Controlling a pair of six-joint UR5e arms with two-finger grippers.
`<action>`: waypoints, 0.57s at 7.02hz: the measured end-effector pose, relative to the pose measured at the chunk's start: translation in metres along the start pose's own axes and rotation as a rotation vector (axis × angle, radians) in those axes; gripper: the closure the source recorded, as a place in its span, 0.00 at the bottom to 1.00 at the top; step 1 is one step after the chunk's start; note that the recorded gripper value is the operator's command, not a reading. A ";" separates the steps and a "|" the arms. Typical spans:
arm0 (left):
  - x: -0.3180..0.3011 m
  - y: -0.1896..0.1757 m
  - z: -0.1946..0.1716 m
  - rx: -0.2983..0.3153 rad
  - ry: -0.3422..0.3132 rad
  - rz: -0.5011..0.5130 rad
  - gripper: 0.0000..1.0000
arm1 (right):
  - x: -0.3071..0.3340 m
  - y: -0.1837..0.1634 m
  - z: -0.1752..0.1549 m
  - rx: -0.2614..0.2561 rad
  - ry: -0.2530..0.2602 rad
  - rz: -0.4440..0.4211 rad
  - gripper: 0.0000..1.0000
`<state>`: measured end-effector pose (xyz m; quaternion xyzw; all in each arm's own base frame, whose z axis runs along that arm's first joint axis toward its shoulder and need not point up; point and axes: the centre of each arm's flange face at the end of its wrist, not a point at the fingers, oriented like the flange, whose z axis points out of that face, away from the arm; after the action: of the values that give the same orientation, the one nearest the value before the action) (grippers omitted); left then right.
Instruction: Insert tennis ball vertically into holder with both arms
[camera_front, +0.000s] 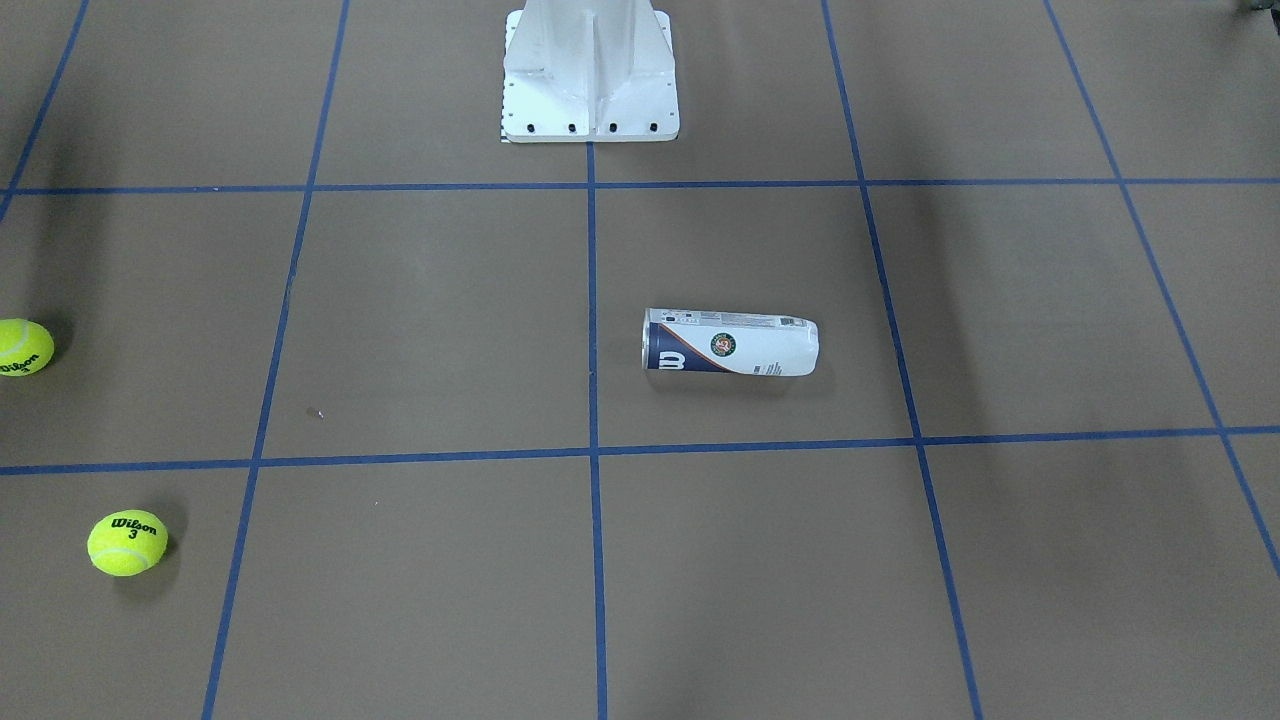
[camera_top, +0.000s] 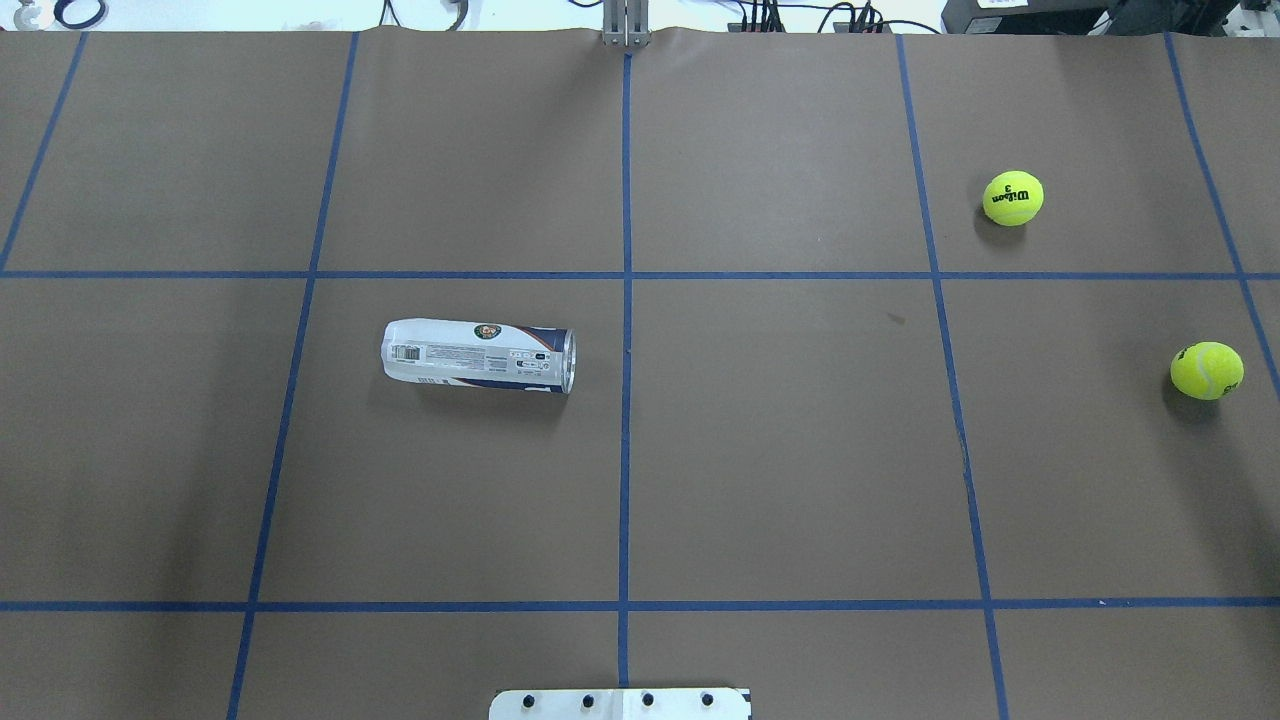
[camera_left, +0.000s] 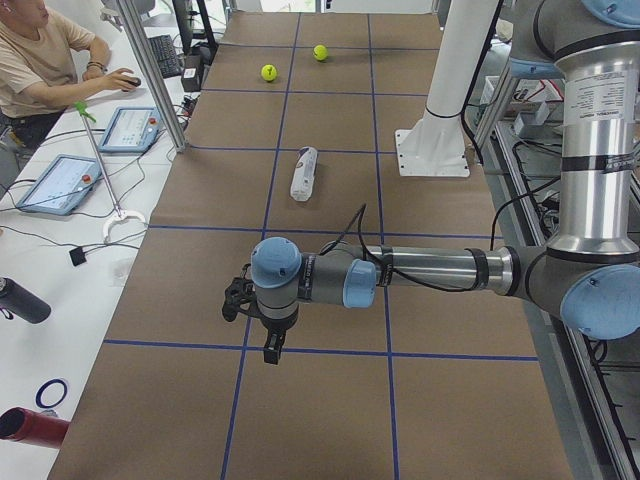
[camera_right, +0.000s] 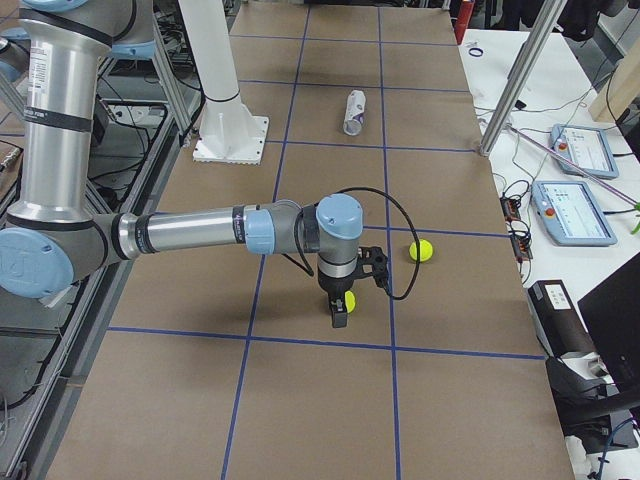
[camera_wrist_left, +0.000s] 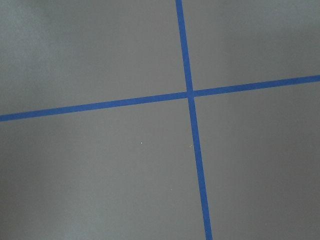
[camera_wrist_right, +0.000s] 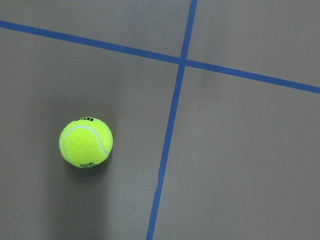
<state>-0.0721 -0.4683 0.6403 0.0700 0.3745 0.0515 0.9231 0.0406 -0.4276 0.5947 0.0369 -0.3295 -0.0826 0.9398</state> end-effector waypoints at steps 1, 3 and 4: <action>0.004 -0.003 -0.004 0.013 0.000 0.013 0.00 | -0.005 -0.006 -0.001 0.004 -0.003 -0.010 0.00; 0.028 -0.014 -0.027 0.088 -0.005 0.092 0.00 | -0.010 -0.012 -0.002 0.007 -0.005 -0.021 0.00; 0.034 -0.016 -0.031 0.127 -0.009 0.139 0.00 | -0.011 -0.013 -0.003 0.012 -0.007 -0.025 0.00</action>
<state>-0.0688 -0.4762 0.5919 0.1545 0.3673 0.0914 0.9126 0.0320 -0.4384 0.5837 0.0462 -0.3329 -0.0926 0.9373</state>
